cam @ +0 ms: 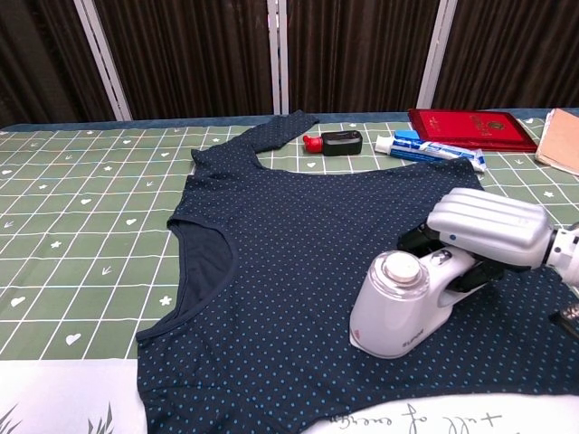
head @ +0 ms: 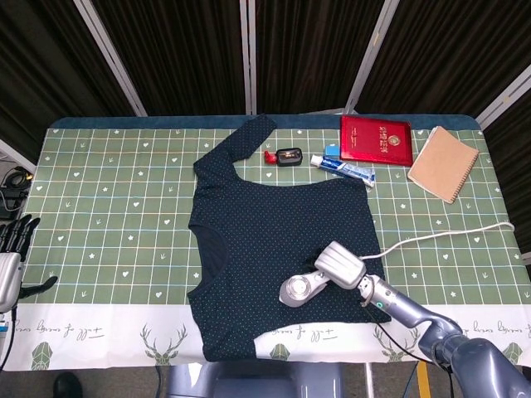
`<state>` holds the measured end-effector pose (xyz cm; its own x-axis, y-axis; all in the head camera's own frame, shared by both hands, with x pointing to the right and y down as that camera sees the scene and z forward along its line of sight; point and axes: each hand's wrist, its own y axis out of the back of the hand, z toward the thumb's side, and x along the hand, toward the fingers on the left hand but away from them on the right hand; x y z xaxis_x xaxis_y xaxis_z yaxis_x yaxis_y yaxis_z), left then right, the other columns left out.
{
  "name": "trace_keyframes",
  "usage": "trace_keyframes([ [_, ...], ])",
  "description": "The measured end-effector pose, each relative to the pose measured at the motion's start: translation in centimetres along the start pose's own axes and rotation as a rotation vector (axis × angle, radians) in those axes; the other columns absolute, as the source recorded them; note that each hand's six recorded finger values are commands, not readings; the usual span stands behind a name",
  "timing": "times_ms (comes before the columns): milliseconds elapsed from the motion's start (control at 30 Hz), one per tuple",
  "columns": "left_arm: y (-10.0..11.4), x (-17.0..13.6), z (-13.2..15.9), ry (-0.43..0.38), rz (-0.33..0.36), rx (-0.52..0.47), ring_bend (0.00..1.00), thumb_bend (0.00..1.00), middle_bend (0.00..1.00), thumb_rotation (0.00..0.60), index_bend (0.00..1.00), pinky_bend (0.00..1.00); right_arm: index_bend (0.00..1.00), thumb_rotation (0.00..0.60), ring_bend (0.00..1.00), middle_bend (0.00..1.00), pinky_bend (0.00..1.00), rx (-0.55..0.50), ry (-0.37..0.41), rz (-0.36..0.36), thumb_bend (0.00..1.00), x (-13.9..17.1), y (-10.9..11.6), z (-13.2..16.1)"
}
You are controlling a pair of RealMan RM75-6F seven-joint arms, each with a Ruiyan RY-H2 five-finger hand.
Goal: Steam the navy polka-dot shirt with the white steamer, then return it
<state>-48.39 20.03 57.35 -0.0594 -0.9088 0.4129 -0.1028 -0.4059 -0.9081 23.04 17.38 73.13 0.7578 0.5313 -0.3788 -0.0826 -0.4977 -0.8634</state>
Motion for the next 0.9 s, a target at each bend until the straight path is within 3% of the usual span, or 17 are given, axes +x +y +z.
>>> trace_keyframes([
  [233, -0.1, 0.0, 0.1, 0.0, -0.002, 0.004, 0.0, 0.0, 0.0, 0.6, 0.0, 0.0, 0.7, 0.6, 0.68, 0.7, 0.94, 0.026, -0.048, 0.022, 0.81, 1.6, 0.0, -2.1],
  [600, -0.4, 0.0, 0.4, -0.002, -0.004, 0.016, 0.0, 0.0, 0.0, 0.6, 0.0, 0.0, 0.7, 0.6, 0.68, 0.7, 0.94, 0.033, -0.22, 0.071, 0.81, 6.8, 0.2, -8.2],
  [900, -0.4, 0.0, 0.4, -0.001, -0.005, 0.015, 0.0, 0.0, 0.0, 0.6, 0.0, 0.0, 0.7, 0.6, 0.68, 0.7, 0.94, -0.016, -0.25, 0.069, 0.81, 7.7, 0.0, -8.9],
])
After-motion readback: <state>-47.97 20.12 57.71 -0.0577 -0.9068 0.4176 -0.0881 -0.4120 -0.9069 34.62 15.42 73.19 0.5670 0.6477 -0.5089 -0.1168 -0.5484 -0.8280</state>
